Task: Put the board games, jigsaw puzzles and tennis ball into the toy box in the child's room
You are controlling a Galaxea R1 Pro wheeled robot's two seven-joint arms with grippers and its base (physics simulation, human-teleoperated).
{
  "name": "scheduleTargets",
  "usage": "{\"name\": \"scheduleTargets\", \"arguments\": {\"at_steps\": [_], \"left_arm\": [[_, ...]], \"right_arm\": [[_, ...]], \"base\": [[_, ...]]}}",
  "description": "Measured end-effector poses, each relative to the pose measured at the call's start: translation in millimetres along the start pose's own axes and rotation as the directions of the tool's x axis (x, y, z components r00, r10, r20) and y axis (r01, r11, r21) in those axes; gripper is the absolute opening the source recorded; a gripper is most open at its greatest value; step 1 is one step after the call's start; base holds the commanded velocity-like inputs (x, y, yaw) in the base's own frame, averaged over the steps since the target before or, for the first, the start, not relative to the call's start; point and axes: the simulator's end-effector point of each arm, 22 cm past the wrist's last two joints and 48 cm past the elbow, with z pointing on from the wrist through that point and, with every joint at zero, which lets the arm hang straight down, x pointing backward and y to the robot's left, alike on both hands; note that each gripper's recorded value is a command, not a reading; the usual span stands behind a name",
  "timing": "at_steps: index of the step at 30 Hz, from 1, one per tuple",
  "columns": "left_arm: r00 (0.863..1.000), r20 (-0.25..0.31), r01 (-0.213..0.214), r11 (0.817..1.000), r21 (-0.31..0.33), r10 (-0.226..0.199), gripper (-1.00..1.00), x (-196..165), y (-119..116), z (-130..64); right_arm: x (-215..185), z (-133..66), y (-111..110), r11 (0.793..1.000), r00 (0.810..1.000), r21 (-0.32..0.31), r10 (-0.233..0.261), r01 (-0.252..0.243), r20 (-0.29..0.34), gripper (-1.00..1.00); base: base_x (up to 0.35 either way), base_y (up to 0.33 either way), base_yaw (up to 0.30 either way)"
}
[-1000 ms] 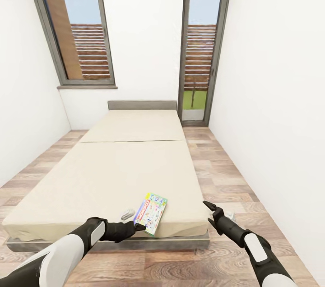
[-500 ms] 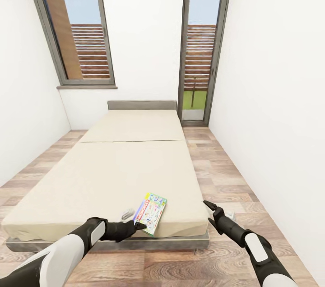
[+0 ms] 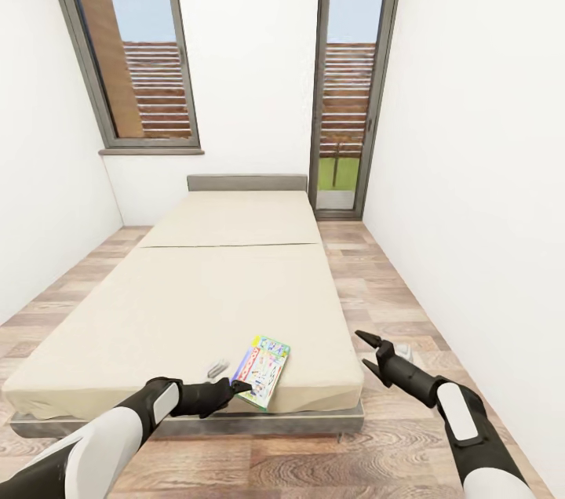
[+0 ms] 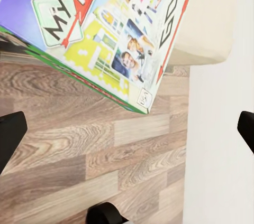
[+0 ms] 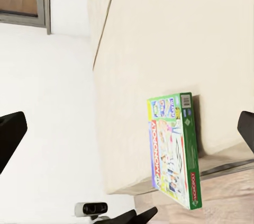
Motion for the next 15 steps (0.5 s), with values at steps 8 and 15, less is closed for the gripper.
{"name": "scheduleTargets", "arguments": {"at_steps": [8,15], "left_arm": [[1.000,-0.001,-0.001,1.000,-0.002,0.001,1.00,1.4,3.3,2.3],[1.000,-0.001,-0.001,1.000,-0.002,0.001,1.00,6.5,11.2,10.2]], "right_arm": [[1.3,0.3,-1.4,1.000,1.000,-0.004,0.000,0.000,-0.006,1.00],[3.1,1.8,-9.0,1.000,1.000,-0.019,0.001,-0.001,-0.004,1.00]], "base": [[0.000,0.000,0.000],[0.000,0.000,0.000]]}}
